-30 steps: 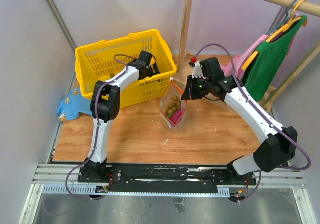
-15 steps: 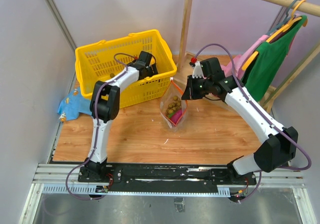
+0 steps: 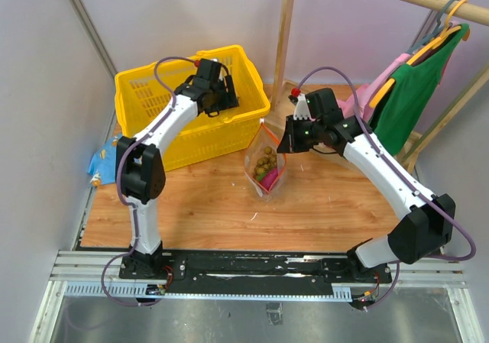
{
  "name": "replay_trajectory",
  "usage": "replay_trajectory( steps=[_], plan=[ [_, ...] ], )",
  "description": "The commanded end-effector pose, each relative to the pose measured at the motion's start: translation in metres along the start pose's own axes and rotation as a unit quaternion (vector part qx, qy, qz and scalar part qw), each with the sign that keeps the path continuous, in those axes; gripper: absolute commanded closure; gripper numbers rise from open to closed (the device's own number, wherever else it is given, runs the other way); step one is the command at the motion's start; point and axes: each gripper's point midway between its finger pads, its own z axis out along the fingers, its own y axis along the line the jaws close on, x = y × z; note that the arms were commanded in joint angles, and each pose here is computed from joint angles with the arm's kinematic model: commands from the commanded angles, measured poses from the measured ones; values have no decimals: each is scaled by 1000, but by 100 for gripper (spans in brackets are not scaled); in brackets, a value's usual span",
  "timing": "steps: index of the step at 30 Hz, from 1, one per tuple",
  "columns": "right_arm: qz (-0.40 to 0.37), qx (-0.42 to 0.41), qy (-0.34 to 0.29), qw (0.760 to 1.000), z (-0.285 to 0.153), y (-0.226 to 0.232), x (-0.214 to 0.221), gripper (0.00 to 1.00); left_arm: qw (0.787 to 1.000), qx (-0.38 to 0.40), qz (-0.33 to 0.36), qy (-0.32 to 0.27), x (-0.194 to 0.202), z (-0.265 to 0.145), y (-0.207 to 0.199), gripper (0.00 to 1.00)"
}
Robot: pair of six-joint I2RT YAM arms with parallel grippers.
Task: Place the food in the zip-top bag and seal the zipper
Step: Pick up the fake fruit from the bin, then place the fake fruit in the zipper food storage bag.
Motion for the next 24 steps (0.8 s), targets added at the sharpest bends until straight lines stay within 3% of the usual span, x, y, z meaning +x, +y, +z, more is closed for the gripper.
replay_trajectory(
  steps=[1,13,24],
  plan=[
    [-6,-9,-10,1000,-7,11,0,99,998,28,24,-45,-31,-43,-13,70],
    [-10,-11,-14,1000,-10,15,0,99,974,145,109,-134,-45,-165,-68,70],
    [-11,-14,-16,1000,-10,19,0,99,946,261,150,-123,16,-240,-123,71]
  ],
)
